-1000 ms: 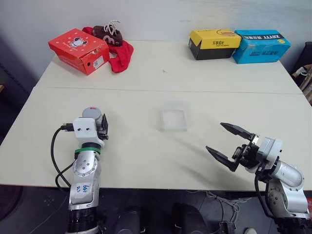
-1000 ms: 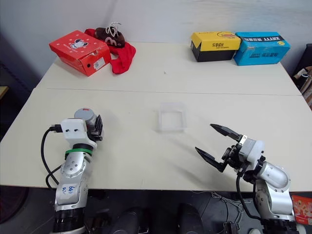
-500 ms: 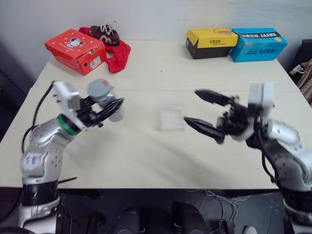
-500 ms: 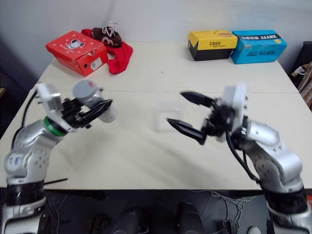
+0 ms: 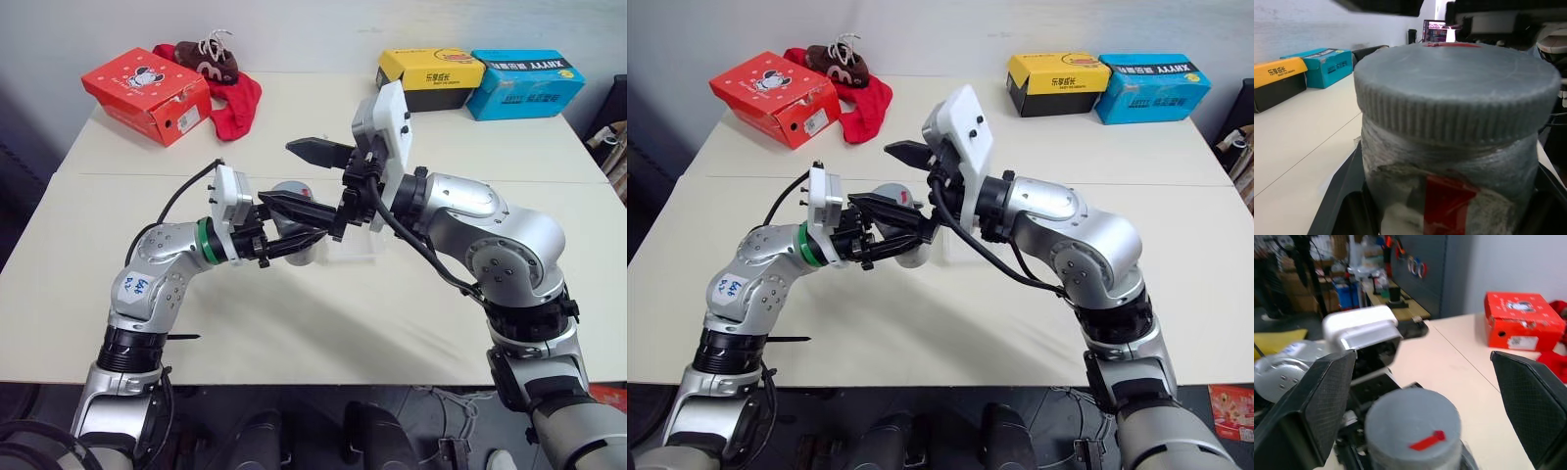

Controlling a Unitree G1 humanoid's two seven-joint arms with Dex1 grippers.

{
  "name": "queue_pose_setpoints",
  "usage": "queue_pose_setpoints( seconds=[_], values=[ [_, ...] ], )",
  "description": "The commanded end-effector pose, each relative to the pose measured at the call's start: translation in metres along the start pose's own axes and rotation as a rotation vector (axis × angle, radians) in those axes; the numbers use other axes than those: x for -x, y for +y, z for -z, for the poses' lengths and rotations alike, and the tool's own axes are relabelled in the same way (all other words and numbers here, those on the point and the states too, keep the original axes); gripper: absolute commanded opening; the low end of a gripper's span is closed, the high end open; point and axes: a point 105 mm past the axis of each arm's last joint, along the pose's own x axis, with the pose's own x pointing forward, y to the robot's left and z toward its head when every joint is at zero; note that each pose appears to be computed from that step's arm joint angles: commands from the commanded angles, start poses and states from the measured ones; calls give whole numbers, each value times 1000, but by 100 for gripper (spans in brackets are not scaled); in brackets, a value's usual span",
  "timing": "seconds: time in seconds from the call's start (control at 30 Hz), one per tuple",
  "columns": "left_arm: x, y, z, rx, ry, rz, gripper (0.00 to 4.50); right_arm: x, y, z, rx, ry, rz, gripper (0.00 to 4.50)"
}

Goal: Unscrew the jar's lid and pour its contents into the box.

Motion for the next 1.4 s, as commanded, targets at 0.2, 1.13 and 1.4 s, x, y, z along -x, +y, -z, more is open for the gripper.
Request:
queue_pose_setpoints(
  seconds=[0.2,1.13,1.4],
  values=[
    [2,-5,-11,-57,-4,-3,240,-1,10,2,19,25,-64,450],
    [-7,-44,-22,-87,-87,388,240,21,31,8,12,90,-539,255],
    [-9,-39,-29,-84,-143,328,240,31,20,-5,9,32,-512,422]
  ],
)
